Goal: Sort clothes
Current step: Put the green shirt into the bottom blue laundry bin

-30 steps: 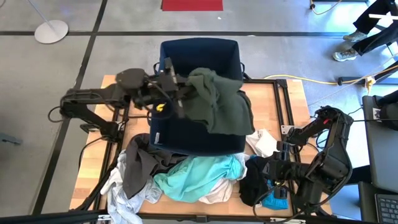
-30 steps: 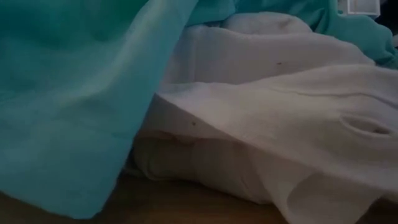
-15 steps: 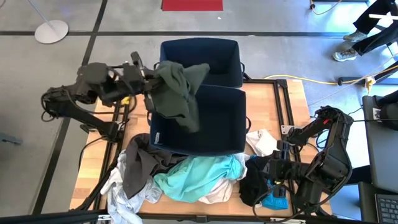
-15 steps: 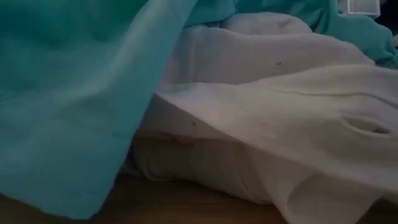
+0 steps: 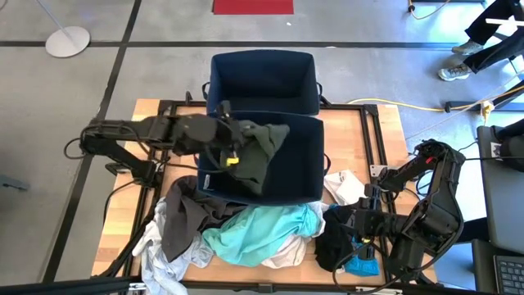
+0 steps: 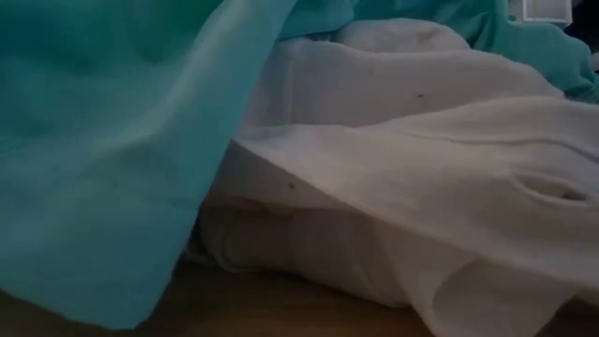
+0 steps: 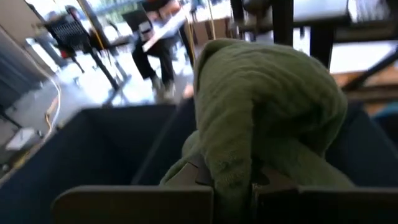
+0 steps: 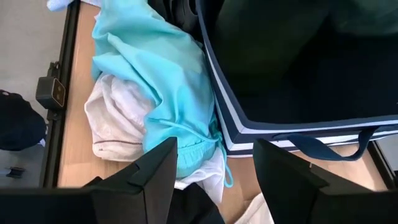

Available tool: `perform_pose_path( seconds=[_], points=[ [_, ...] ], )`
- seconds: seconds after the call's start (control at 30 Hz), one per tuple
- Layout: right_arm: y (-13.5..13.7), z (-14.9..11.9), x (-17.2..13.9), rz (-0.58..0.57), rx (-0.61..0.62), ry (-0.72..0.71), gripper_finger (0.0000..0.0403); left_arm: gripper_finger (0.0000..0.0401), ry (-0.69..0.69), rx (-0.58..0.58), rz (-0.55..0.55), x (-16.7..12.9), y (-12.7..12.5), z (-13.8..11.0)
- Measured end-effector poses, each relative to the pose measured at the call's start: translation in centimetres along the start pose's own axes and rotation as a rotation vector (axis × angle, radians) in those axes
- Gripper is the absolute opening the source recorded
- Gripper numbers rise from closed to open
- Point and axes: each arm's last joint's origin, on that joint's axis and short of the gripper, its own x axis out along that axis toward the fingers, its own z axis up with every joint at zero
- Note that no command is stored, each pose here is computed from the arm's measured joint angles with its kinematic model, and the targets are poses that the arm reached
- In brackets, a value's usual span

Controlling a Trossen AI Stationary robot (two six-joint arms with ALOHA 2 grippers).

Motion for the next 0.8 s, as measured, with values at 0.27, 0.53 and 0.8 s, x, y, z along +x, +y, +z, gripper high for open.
perform_pose_path(
  seconds=[0.27, 0.53, 0.8],
  points=[
    [1.0, -1.3, 1.7, -0.031, -0.031, 0.013, 0.0209, 0.0012, 0.164, 0.010, -0.028, 2.3, -2.2, -1.9],
    [3.1, -3.2, 4.7, -0.009, -0.035, -0.032, 0.0209, 0.0008, 0.320, 0.090, -0.053, 5.8, -5.2, -4.1],
    [4.8, -4.8, 6.9, 0.076, -0.064, -0.033, 0.0209, 0.0009, 0.437, 0.118, -0.067, 9.8, -6.7, -6.5]
  ],
)
